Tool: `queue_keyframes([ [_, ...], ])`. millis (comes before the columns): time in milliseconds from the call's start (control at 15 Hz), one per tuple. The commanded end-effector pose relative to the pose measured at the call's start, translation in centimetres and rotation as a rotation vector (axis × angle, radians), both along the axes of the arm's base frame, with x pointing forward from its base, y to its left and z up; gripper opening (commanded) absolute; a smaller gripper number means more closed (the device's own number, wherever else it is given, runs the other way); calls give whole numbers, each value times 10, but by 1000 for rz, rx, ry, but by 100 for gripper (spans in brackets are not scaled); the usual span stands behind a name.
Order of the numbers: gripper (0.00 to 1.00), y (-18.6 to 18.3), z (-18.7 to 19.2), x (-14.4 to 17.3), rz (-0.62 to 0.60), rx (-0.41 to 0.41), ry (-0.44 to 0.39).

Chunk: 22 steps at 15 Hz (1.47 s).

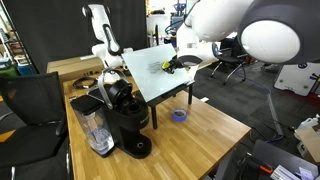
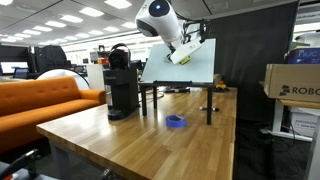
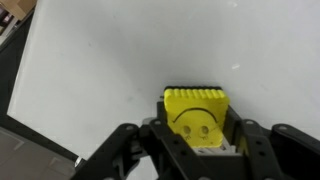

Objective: Wipe the whiteboard with the duster

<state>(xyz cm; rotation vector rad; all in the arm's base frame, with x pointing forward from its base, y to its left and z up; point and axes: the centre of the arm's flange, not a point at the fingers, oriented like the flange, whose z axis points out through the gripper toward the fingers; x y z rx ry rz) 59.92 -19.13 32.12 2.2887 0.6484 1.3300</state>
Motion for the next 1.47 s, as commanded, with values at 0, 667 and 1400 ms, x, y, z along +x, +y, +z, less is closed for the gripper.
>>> queue_keyframes([
  [0, 28, 20, 8, -5, 42, -6, 9],
  [667, 28, 65, 13, -10, 127, -2, 17],
  [1400, 28, 67, 14, -14, 154, -20, 47],
])
